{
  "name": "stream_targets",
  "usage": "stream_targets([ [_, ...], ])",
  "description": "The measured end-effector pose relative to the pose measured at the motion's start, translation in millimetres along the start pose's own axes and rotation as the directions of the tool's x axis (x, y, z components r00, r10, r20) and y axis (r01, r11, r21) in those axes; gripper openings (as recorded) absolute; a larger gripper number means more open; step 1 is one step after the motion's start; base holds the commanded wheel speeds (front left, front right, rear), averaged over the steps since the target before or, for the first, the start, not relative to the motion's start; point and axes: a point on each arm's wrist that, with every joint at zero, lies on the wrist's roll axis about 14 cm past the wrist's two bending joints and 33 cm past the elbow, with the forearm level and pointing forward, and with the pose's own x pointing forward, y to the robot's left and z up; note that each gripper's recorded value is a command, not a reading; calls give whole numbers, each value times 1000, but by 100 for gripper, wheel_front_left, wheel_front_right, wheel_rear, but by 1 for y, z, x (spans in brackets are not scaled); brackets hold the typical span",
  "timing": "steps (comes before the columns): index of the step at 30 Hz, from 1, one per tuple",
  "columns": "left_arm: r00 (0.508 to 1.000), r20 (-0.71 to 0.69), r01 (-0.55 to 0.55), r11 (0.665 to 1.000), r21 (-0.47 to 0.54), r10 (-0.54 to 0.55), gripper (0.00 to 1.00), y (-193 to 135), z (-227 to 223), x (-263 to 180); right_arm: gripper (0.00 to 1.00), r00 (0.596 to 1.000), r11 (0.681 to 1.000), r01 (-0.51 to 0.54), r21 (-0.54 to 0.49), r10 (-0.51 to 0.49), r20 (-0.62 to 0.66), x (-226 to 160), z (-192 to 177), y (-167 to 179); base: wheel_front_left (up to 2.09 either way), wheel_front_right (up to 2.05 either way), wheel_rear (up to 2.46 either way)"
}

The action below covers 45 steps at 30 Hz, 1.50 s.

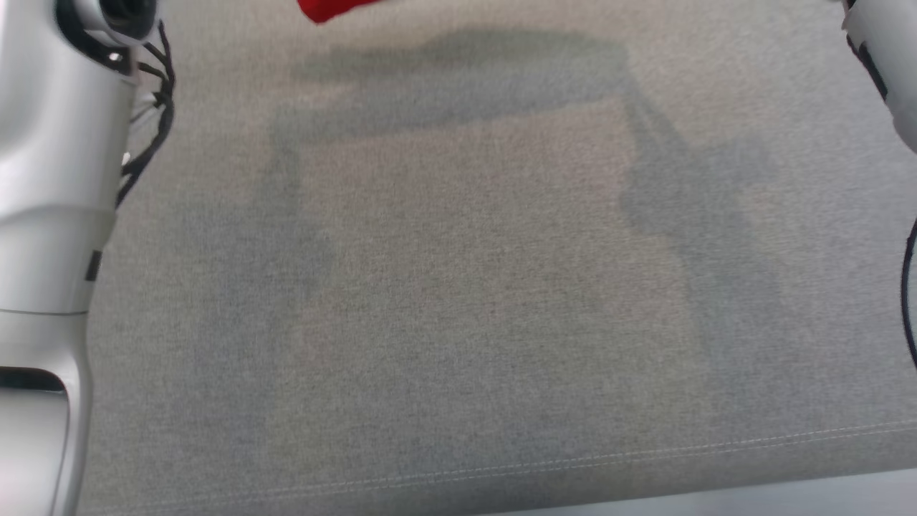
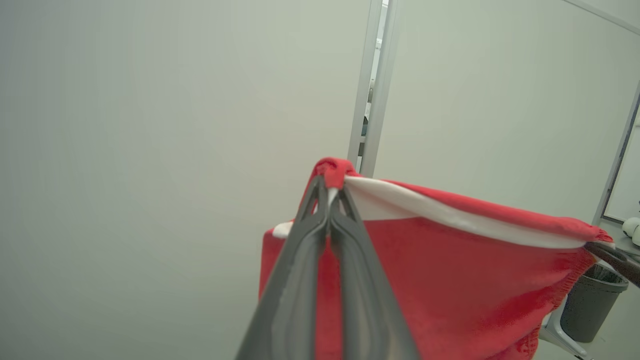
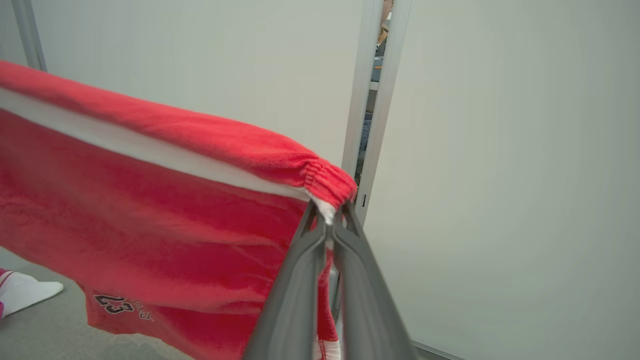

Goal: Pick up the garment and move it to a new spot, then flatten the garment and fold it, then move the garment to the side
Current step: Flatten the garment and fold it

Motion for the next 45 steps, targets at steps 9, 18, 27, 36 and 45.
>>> stream_targets([
  [9,970,-240,-56,996,-69,38,0,40,-139,-54,0,961,989,-59,138,93,-260,-21,-166,47,0,0,0],
  [18,940,-340,-95,985,-141,42,0,37,-185,-142,0,918,957,-155,247,232,-321,-91,-203,84,0,0,0],
  [27,908,-409,-173,968,-184,85,0,13,-191,-238,0,888,931,-205,302,307,-342,-174,-198,101,0,0,0],
  [36,860,-489,-254,955,-157,148,0,-9,-191,-323,0,873,925,-181,333,308,-379,-255,-202,119,0,0,0],
  [45,830,-527,-289,949,-129,181,0,-23,-188,-373,0,878,932,-114,344,257,-403,-309,-204,125,0,0,0],
])
